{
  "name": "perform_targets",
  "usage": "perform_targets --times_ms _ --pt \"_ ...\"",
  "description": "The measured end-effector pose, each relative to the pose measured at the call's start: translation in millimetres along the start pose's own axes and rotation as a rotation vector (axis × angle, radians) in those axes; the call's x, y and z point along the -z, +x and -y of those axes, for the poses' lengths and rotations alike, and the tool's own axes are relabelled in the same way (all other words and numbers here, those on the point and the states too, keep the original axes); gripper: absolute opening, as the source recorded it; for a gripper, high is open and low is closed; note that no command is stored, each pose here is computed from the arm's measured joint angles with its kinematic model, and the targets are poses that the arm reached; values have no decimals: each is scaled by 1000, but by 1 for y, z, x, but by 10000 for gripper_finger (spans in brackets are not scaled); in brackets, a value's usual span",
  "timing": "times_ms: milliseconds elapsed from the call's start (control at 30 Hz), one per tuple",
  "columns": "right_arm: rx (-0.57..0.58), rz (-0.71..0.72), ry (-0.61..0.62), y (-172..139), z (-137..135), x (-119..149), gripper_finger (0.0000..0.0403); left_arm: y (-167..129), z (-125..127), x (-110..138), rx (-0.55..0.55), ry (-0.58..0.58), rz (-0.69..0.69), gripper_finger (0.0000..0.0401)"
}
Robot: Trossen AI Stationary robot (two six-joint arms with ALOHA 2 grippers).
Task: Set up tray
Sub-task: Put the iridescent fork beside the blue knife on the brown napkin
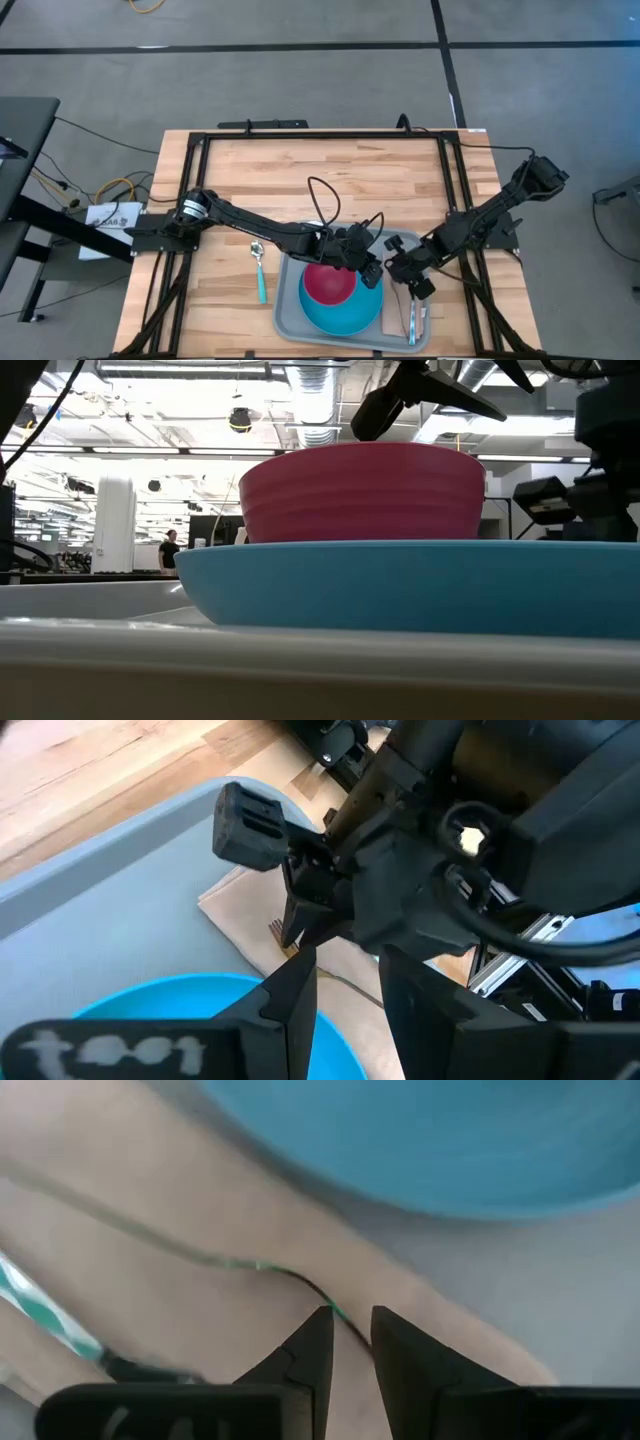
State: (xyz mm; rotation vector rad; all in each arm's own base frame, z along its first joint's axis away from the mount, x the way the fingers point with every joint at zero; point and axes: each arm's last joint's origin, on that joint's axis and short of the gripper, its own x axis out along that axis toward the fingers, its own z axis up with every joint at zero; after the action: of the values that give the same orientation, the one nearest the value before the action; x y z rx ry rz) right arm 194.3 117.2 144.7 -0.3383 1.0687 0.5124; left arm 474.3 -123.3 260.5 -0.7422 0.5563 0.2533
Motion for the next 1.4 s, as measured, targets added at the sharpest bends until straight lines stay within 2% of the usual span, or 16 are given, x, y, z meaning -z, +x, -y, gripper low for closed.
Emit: perform_targets --times_ms 300,567,867,1033,1200,1400 --pt "0 -57 9 11 6 5 65 0 0 0 0 0 0 97" --pt "-59 -55 24 20 8 3 56 0 -1 1 -13 3 -7 97" --pt "-88 -36 28 -1 7 6 5 0 -1 1 -10 4 -16 97" --pt "-239 -78 -17 -9 1 13 4 0 -1 1 -10 4 -16 97" --pt "-340 -104 -84 -18 -8 18 2 0 -1 1 -10 4 -16 97" --pt "-335 -20 -80 -35 -4 16 1 0 -1 1 -10 4 -16 97"
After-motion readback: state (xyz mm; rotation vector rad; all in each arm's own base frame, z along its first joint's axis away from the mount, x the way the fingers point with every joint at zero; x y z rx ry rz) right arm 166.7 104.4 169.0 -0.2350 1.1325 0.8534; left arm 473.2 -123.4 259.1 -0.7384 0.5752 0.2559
